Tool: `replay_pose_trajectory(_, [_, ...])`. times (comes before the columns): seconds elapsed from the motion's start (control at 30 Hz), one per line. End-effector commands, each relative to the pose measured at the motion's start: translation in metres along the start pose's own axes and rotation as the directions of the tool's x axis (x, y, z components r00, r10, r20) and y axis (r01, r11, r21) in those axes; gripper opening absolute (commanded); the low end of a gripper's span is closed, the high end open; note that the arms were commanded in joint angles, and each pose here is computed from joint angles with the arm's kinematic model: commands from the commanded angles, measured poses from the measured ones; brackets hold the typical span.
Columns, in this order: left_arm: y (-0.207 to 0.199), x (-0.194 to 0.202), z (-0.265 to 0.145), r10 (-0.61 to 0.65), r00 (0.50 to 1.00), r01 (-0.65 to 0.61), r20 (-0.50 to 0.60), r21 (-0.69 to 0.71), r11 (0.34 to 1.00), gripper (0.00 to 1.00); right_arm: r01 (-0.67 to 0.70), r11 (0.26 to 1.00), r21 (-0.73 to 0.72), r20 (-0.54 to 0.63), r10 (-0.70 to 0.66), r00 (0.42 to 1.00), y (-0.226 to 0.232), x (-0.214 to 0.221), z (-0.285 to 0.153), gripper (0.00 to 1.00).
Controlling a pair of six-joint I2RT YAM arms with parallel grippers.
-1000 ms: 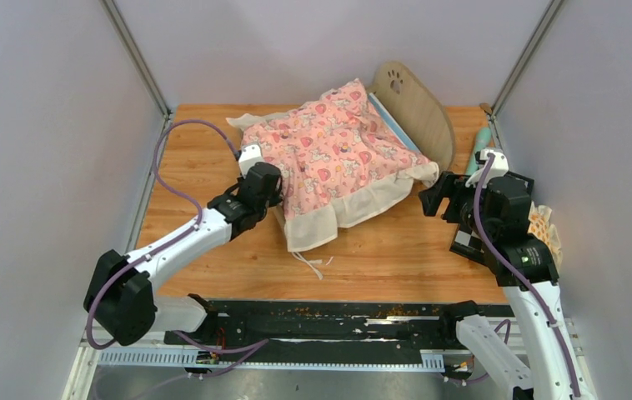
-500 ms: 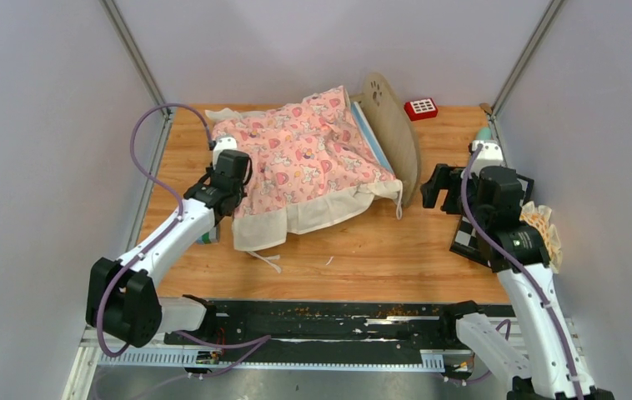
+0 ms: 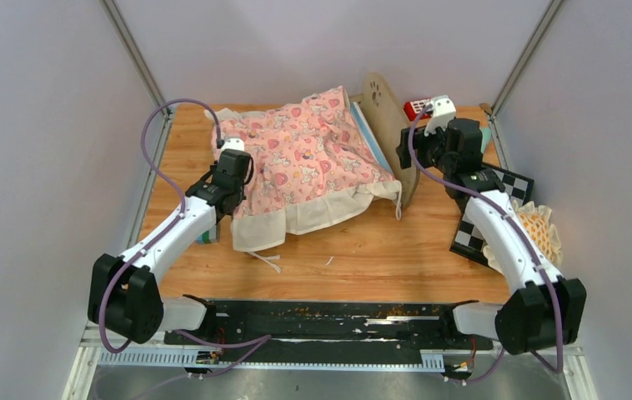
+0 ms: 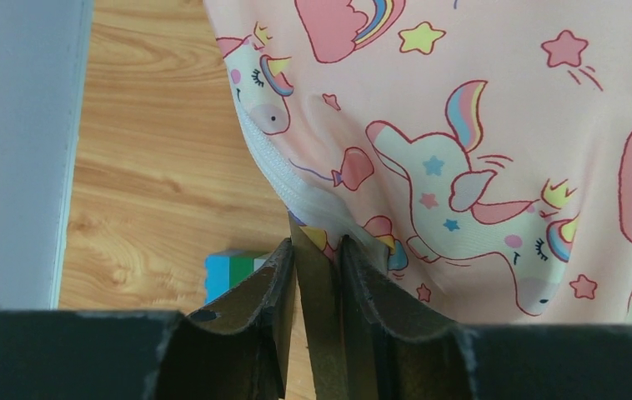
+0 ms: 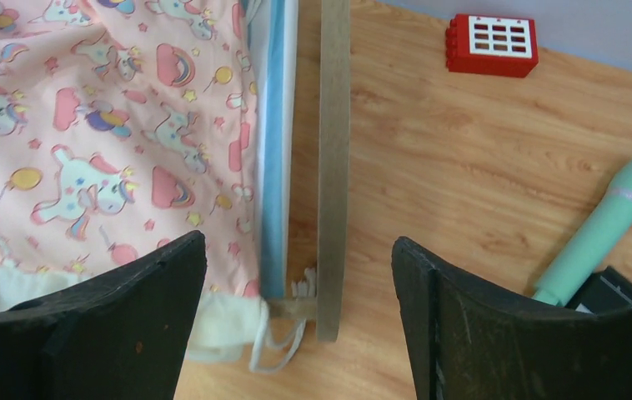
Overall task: Set up the pet bed
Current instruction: Adjust the bed frame at the center of the board.
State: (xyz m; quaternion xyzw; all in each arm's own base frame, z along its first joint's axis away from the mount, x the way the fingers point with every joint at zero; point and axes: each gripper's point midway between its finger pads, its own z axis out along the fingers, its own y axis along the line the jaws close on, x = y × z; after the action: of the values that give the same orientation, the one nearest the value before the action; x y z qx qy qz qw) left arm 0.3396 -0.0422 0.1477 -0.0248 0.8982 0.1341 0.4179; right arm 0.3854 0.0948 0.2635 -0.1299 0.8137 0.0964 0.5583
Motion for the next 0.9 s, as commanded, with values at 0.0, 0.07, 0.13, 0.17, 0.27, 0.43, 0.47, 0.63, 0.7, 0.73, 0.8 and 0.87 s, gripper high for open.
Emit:
replay_pose_trajectory(0.0, [0.011,0.004,0.001,0.072,0.997,-0.073,-0.037,-0.031,0.997,0.33,0.092,0.996,0.019,0.092,-0.093,0.991,-0.012,-0.035,0.034,0.78])
replay_pose_trajectory(0.07, [0.009,0.004,0.002,0.079,0.996,-0.080,-0.040,-0.021,0.997,0.33,0.093,0.995,0.019,0.069,-0.094,0.993,-0.014,-0.031,0.048,0.69])
replay_pose_trajectory(0.13, [0.008,0.003,0.002,0.084,0.996,-0.085,-0.040,-0.016,0.996,0.33,0.088,0.996,0.032,0.043,-0.089,0.995,-0.018,-0.024,0.059,0.56])
replay_pose_trajectory(0.17, [0.008,0.002,0.002,0.085,0.996,-0.086,-0.038,-0.014,0.996,0.34,0.085,0.996,0.040,0.032,-0.087,0.996,-0.020,-0.020,0.062,0.50])
replay_pose_trajectory(0.27, [0.001,0.002,0.003,0.094,0.995,-0.093,-0.037,0.022,0.995,0.35,0.073,0.995,0.065,0.017,-0.074,0.997,-0.024,-0.014,0.060,0.35])
replay_pose_trajectory(0.43, [-0.013,0.000,0.004,0.111,0.993,-0.108,-0.026,0.103,0.989,0.39,0.039,0.980,0.197,0.055,-0.050,0.997,-0.043,-0.014,0.033,0.10])
replay_pose_trajectory(0.47, [-0.014,-0.001,0.004,0.116,0.993,-0.113,-0.026,0.106,0.988,0.39,0.026,0.971,0.236,0.067,-0.043,0.997,-0.048,-0.012,0.026,0.07])
replay_pose_trajectory(0.63, [-0.018,-0.006,0.008,0.136,0.990,-0.132,-0.028,0.116,0.985,0.40,-0.011,0.948,0.318,0.106,-0.024,0.994,-0.058,-0.010,-0.005,0.01])
replay_pose_trajectory(0.7, [-0.021,-0.010,0.009,0.137,0.990,-0.133,-0.022,0.127,0.983,0.41,-0.020,0.942,0.336,0.109,-0.018,0.994,-0.059,-0.007,-0.015,0.01])
replay_pose_trajectory(0.73, [-0.022,-0.010,0.010,0.137,0.990,-0.134,-0.022,0.129,0.983,0.41,-0.020,0.944,0.330,0.114,-0.019,0.993,-0.058,-0.006,-0.017,0.02])
replay_pose_trajectory(0.8, [-0.022,-0.014,0.008,0.131,0.991,-0.128,-0.018,0.127,0.984,0.43,-0.009,0.955,0.297,0.113,-0.025,0.993,-0.052,-0.007,-0.020,0.13])
replay_pose_trajectory(0.87, [-0.018,-0.022,0.005,0.114,0.993,-0.113,-0.006,0.112,0.987,0.51,-0.004,0.963,0.270,0.103,-0.024,0.994,-0.047,-0.010,-0.024,0.33])
